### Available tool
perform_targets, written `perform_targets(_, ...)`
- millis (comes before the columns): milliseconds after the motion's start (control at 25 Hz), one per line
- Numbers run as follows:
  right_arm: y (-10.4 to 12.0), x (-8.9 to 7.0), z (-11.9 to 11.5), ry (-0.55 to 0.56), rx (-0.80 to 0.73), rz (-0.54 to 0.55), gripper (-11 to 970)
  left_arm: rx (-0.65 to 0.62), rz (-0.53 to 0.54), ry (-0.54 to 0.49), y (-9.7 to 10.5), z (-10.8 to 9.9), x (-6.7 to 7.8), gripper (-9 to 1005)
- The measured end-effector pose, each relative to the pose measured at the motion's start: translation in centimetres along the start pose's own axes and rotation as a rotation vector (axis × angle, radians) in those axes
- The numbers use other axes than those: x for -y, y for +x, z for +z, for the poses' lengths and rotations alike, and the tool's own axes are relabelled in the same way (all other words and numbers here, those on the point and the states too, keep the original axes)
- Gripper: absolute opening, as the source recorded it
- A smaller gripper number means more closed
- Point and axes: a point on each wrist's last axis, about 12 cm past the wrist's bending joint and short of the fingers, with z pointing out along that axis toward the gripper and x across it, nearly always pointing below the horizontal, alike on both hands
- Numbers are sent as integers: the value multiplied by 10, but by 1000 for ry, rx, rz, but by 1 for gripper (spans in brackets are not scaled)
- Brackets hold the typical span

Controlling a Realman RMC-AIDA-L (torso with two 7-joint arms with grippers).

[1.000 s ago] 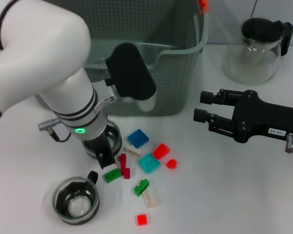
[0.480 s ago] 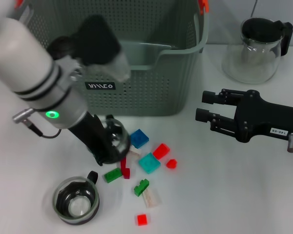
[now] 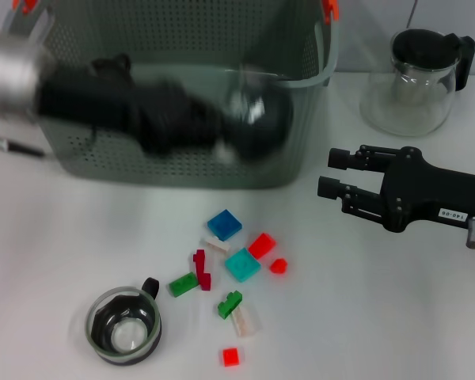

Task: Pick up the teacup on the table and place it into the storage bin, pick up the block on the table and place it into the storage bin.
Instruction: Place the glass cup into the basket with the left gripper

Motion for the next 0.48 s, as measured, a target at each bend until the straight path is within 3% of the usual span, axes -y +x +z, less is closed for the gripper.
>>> perform_targets(120, 0, 0, 0, -1, 0, -1, 517, 209, 26, -6, -22, -14, -8, 59)
perform_targets(320, -1, 1, 2, -3, -3, -3, 518, 303, -3, -190, -64, -5, -32, 65)
perform_targets(360, -1, 1, 2, -3, -3, -4, 518, 303, -3, -190, -64, -5, -32, 66)
perform_targets(480, -1, 1, 1, 1, -3, -3, 518, 329, -27, -361, -93, 2, -53, 69)
